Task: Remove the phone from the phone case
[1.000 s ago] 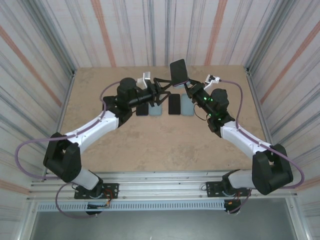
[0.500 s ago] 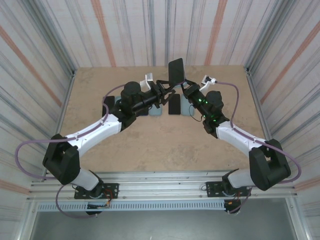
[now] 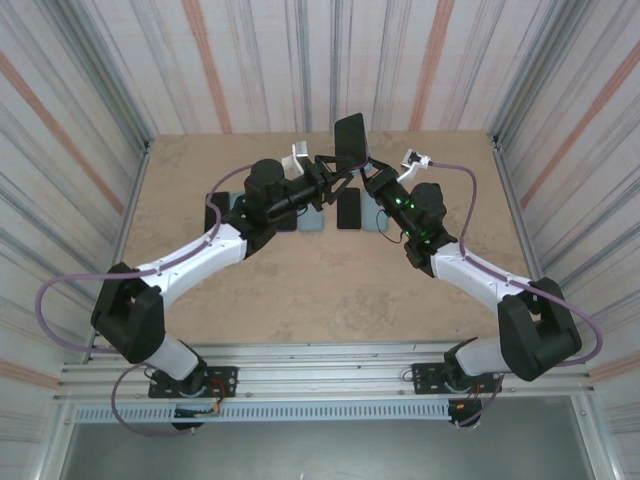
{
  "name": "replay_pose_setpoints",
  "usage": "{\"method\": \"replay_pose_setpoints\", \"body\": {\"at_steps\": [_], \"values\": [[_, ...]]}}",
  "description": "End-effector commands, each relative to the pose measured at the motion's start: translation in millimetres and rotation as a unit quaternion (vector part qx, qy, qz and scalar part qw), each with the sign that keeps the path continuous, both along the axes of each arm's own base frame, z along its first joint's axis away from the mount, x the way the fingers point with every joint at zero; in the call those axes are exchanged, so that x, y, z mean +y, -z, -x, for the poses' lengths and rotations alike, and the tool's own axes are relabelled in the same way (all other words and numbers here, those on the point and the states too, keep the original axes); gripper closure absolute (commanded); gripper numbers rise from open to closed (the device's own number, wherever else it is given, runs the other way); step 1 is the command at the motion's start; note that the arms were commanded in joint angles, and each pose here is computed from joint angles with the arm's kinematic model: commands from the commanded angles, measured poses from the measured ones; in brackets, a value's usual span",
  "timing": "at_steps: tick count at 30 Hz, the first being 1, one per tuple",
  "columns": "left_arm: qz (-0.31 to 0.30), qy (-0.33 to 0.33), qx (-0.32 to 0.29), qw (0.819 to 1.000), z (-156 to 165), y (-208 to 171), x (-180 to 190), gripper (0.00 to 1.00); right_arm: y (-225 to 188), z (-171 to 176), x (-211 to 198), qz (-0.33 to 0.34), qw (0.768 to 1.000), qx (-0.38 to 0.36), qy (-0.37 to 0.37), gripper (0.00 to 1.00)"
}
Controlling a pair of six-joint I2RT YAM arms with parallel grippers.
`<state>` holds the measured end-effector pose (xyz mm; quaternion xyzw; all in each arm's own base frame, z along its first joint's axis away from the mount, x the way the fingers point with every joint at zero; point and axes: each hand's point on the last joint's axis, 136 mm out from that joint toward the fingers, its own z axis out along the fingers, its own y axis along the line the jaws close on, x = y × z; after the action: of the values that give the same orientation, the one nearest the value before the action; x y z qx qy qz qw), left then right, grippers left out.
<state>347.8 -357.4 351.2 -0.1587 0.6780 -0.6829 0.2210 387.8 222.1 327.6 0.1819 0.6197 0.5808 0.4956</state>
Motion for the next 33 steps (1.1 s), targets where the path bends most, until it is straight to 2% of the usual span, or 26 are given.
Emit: {"method": "replay_pose_setpoints", "body": {"at_steps": [1,10,20,24,28,33], "values": [[0.017,-0.009,-0.012,1.000,-5.5,-14.4,1.1,0.49,-30.0,7.4,-4.9,-0.014,0.998,-0.057,0.011,1.00],[0.013,-0.031,0.004,0.999,-21.5,-1.0,6.7,0.50,-33.7,11.2,-3.0,-0.022,0.998,-0.066,0.009,1.00],[0.018,-0.048,0.001,0.999,-30.3,-6.8,5.3,0.50,-30.0,14.7,-0.5,-0.031,0.996,-0.081,0.012,1.00],[0.023,-0.086,0.001,0.996,-36.6,-7.9,15.1,0.54,-26.8,15.1,1.7,-0.035,0.996,-0.084,0.013,1.00],[0.031,-0.090,-0.007,0.995,-38.1,-18.6,14.1,0.57,-23.4,14.5,4.8,-0.034,0.996,-0.086,0.014,1.00],[0.037,-0.099,-0.009,0.994,-38.5,-24.2,14.6,0.65,-20.8,14.1,8.7,-0.036,0.995,-0.092,0.015,1.00]]}}
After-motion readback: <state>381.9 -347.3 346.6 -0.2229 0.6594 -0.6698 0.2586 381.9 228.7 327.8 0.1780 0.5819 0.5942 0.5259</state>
